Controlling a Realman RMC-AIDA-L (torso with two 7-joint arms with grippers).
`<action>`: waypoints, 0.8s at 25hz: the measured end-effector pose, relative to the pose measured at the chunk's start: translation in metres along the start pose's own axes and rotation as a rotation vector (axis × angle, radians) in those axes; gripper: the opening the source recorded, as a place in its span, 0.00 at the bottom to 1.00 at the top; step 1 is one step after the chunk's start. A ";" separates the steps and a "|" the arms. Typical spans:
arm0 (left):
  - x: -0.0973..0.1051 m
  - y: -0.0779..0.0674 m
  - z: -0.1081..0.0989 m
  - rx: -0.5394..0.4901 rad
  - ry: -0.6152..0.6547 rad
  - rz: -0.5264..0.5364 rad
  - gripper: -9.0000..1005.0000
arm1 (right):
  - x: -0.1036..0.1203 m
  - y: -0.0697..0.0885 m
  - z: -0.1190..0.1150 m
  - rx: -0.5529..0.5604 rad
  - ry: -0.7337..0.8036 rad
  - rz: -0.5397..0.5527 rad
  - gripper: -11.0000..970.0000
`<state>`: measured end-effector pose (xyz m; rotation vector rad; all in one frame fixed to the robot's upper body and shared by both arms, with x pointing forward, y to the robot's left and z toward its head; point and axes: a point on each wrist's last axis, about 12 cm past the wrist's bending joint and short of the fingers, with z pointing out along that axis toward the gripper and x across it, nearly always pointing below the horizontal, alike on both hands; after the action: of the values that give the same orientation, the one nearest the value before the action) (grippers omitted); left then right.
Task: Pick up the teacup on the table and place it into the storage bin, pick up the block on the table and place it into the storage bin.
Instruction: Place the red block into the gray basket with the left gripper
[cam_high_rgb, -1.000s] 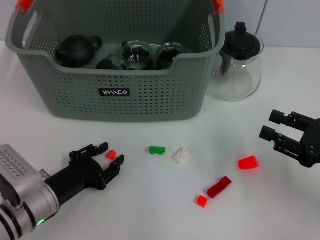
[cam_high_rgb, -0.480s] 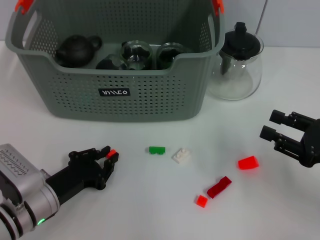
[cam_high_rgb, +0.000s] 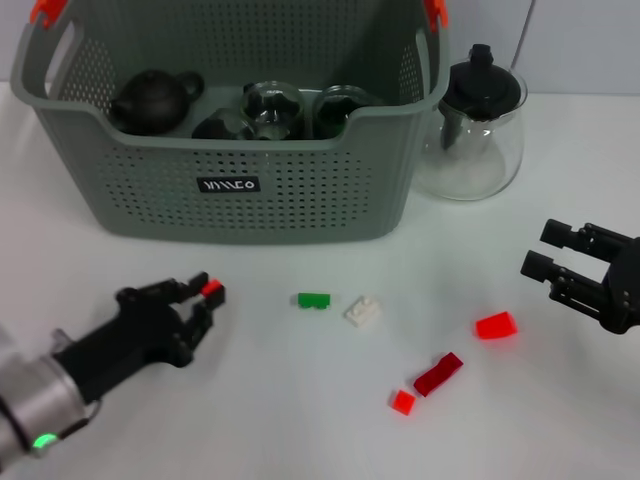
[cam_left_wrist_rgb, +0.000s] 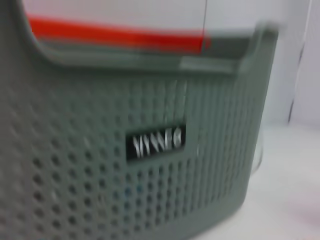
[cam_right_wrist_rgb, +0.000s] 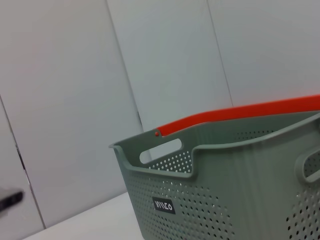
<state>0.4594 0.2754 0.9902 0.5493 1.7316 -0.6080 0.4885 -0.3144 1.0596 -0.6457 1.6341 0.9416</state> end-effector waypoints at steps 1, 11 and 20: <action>-0.008 0.004 -0.009 0.029 -0.037 -0.027 0.22 | 0.000 0.000 0.000 0.000 0.000 0.000 0.62; -0.116 0.042 -0.030 0.394 -0.303 -0.180 0.23 | -0.002 -0.001 0.003 0.001 -0.001 -0.005 0.62; -0.234 0.102 0.060 0.329 -0.011 -0.164 0.24 | -0.001 -0.001 0.005 0.001 0.002 -0.007 0.62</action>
<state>0.6224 0.3016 1.1944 0.6334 1.6867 -1.0218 0.4923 -0.3108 1.0596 -0.6515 1.6326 0.9353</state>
